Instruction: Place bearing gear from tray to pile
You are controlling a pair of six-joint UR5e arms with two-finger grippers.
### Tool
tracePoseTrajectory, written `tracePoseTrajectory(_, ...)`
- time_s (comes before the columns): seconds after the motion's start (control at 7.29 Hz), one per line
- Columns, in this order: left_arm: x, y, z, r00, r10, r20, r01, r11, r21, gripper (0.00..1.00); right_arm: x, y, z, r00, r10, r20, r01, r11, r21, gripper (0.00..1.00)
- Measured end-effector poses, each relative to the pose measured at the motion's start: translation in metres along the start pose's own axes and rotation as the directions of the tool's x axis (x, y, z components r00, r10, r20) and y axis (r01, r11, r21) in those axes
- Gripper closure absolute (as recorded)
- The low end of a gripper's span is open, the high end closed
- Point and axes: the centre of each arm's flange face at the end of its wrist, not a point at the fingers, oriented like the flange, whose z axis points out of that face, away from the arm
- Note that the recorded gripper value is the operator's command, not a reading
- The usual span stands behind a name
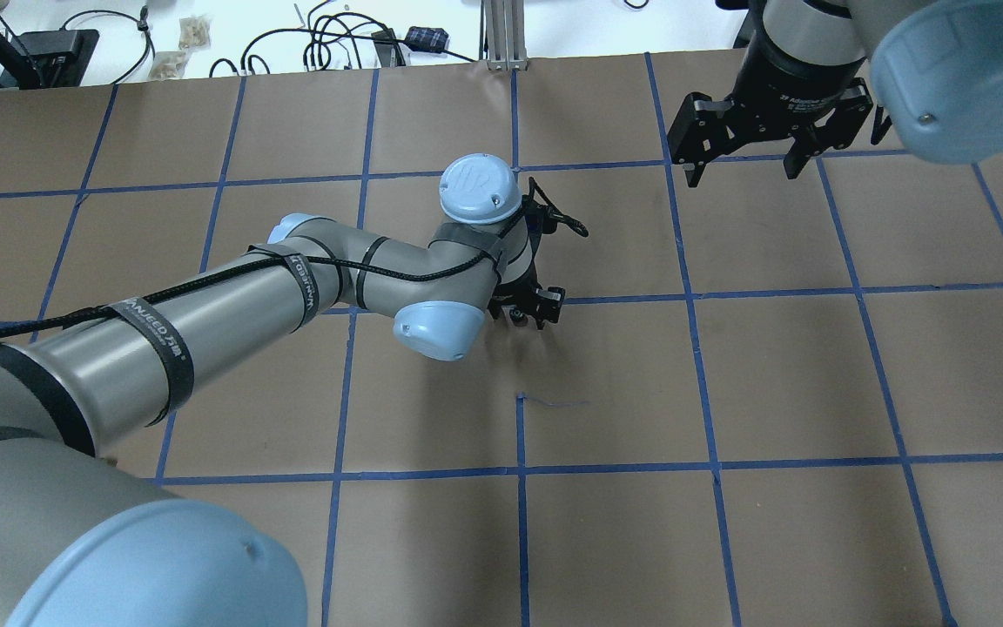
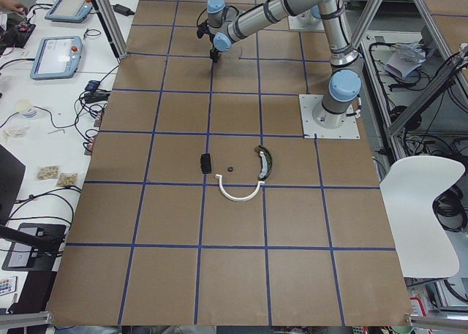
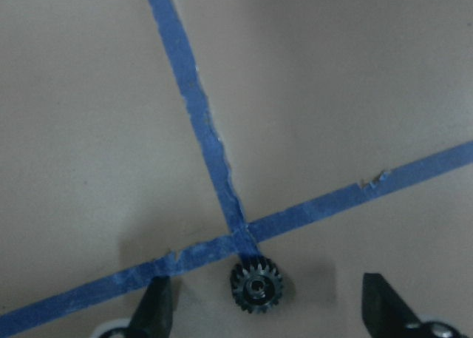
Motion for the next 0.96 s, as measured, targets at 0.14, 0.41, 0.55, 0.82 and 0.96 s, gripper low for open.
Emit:
tracePoseTrajectory(0.14, 0.001, -0.001, 0.000, 1.000, -0.001, 0.000, 0.001, 1.000, 0.002, 1.00, 0.001, 0.000, -0.003, 1.000, 0.005, 0.000, -0.005, 1.000, 0.006, 0.00)
tracePoseTrajectory(0.41, 0.000, -0.004, -0.005, 1.000, -0.002, -0.001, 0.002, 1.000, 0.015, 1.00, 0.003, -0.001, -0.009, 1.000, 0.012, 0.000, -0.012, 1.000, 0.018, 0.00)
tracePoseTrajectory(0.55, -0.003, -0.006, -0.013, 1.000, 0.003, -0.001, -0.003, 1.000, 0.028, 1.00, 0.005, -0.002, -0.011, 1.000, 0.015, 0.004, -0.015, 1.000, 0.023, 0.00)
tracePoseTrajectory(0.82, -0.037, -0.014, -0.035, 0.999, -0.041, 0.002, 0.041, 0.998, 0.045, 1.00, 0.005, -0.003, -0.011, 1.000, 0.016, 0.009, -0.017, 1.000, 0.024, 0.00)
tracePoseTrajectory(0.96, -0.078, -0.019, -0.052, 0.997, -0.079, 0.005, 0.078, 0.996, 0.048, 1.00, 0.006, -0.003, -0.010, 1.000, 0.017, 0.009, -0.018, 1.000, 0.024, 0.00)
